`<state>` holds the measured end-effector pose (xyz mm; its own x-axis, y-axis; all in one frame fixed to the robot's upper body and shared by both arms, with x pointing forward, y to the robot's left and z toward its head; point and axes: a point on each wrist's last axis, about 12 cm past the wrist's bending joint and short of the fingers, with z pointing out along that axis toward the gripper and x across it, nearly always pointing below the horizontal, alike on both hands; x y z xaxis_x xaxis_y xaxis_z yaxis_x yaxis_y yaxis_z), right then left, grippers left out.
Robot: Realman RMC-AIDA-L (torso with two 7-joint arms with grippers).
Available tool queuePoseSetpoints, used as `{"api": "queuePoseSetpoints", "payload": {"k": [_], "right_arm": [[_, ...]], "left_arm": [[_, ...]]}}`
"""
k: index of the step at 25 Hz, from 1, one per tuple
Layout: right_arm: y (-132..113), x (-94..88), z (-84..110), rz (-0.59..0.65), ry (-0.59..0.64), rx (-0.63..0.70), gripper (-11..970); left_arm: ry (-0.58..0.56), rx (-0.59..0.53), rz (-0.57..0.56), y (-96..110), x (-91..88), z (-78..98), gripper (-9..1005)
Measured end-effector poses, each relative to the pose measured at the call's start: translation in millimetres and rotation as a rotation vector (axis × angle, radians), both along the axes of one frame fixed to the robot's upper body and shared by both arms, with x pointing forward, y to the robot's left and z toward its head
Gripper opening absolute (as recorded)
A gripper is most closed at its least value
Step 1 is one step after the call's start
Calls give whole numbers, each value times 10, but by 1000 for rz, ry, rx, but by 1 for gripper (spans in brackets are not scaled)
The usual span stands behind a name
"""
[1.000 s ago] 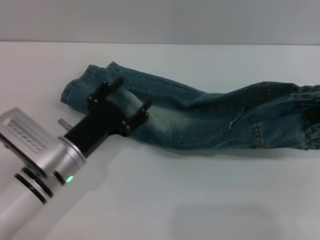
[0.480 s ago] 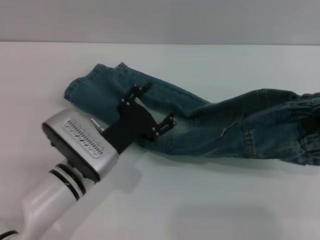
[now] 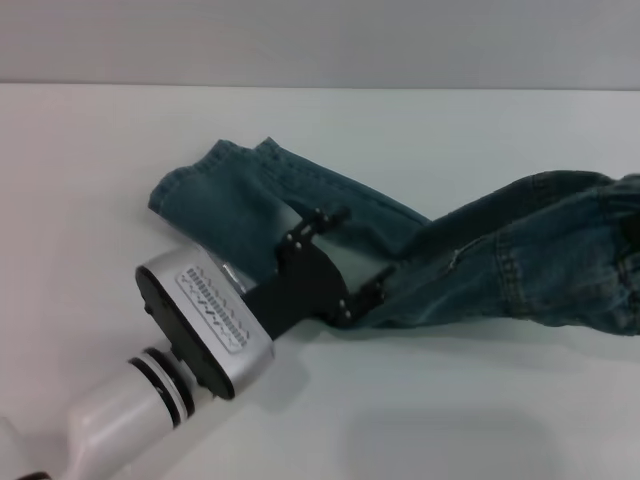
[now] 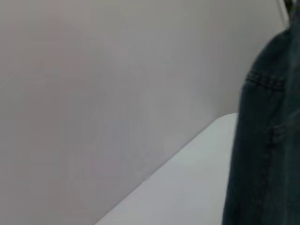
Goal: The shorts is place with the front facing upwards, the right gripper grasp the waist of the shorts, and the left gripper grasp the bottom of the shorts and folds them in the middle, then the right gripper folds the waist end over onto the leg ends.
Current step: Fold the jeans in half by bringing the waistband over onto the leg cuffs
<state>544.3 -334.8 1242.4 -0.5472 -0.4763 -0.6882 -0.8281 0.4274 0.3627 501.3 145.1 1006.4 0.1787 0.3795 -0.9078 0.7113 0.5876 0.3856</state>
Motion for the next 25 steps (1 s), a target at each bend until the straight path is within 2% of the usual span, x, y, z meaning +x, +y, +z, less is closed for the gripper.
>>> {"api": "queuePoseSetpoints", "payload": {"k": [12, 25], "right_arm": [[17, 91, 210, 9, -52, 38, 36], [188, 214, 209, 101, -9, 63, 37]], "left_arm": [[20, -59, -144, -303, -355, 34, 827], [38, -98, -179, -433, -465, 81, 826]]}}
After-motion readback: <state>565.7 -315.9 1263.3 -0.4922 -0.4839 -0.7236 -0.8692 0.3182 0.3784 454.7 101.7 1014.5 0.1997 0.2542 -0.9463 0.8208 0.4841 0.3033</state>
